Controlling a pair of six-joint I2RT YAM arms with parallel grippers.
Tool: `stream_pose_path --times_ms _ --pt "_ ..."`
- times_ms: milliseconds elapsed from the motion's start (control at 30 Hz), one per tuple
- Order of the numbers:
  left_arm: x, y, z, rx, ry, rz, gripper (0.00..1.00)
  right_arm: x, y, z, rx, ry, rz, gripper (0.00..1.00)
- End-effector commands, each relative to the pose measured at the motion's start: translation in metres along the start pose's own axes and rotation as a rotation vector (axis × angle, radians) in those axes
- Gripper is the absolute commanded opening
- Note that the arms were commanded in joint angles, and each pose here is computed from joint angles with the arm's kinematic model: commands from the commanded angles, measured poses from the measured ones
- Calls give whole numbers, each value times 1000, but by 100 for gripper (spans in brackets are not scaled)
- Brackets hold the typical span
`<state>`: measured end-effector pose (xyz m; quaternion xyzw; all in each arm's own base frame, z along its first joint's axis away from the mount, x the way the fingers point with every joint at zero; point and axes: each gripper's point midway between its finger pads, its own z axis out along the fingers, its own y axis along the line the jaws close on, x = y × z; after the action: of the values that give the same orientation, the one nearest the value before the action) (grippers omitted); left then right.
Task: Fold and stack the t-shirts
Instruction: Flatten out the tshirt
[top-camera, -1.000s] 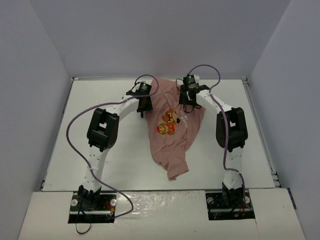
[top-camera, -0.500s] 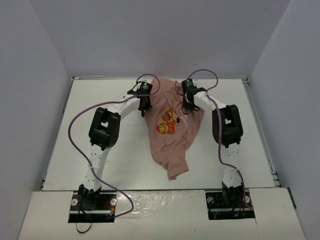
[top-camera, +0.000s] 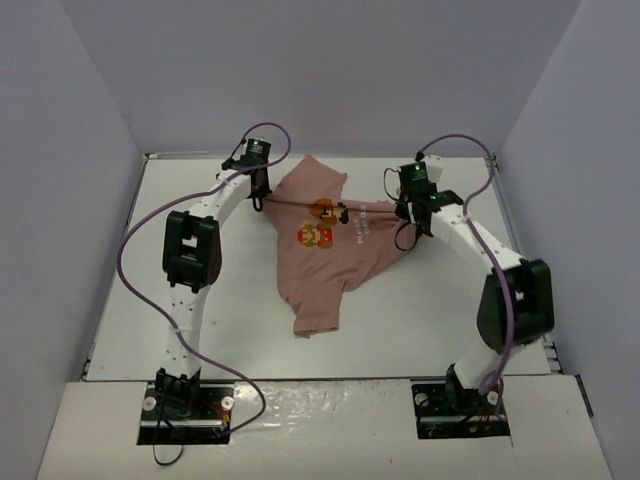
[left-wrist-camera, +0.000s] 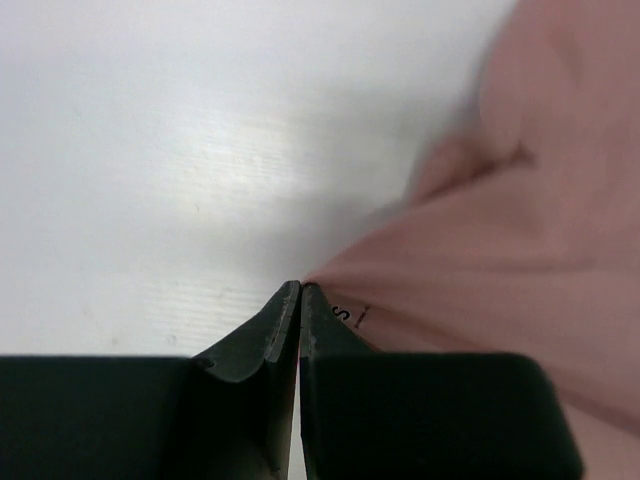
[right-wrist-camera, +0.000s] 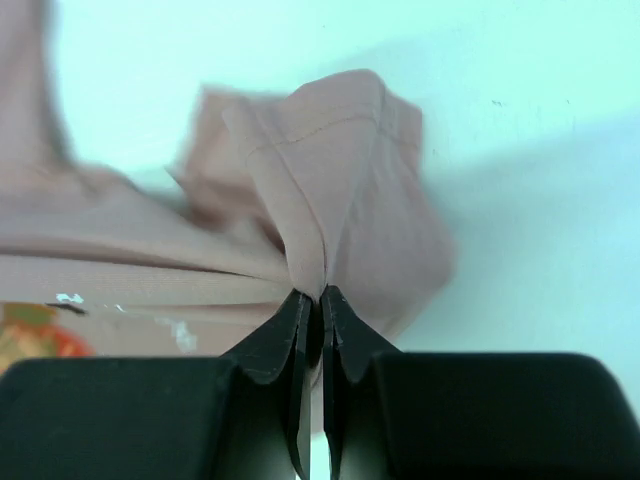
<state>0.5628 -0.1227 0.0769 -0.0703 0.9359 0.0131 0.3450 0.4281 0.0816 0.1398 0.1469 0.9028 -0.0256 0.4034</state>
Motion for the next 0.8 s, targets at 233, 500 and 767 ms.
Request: stream_pose_path --times_ms 233,500,767 --pt "-96 51 -8 -107 -182 35 0 116 -102 -80 132 75 213 16" --pt "-113 46 -84 -13 -227 21 53 114 -98 -95 106 84 220 34" --pt "5 -5 -152 168 -38 78 57 74 -40 -47 -3 162 -26 31"
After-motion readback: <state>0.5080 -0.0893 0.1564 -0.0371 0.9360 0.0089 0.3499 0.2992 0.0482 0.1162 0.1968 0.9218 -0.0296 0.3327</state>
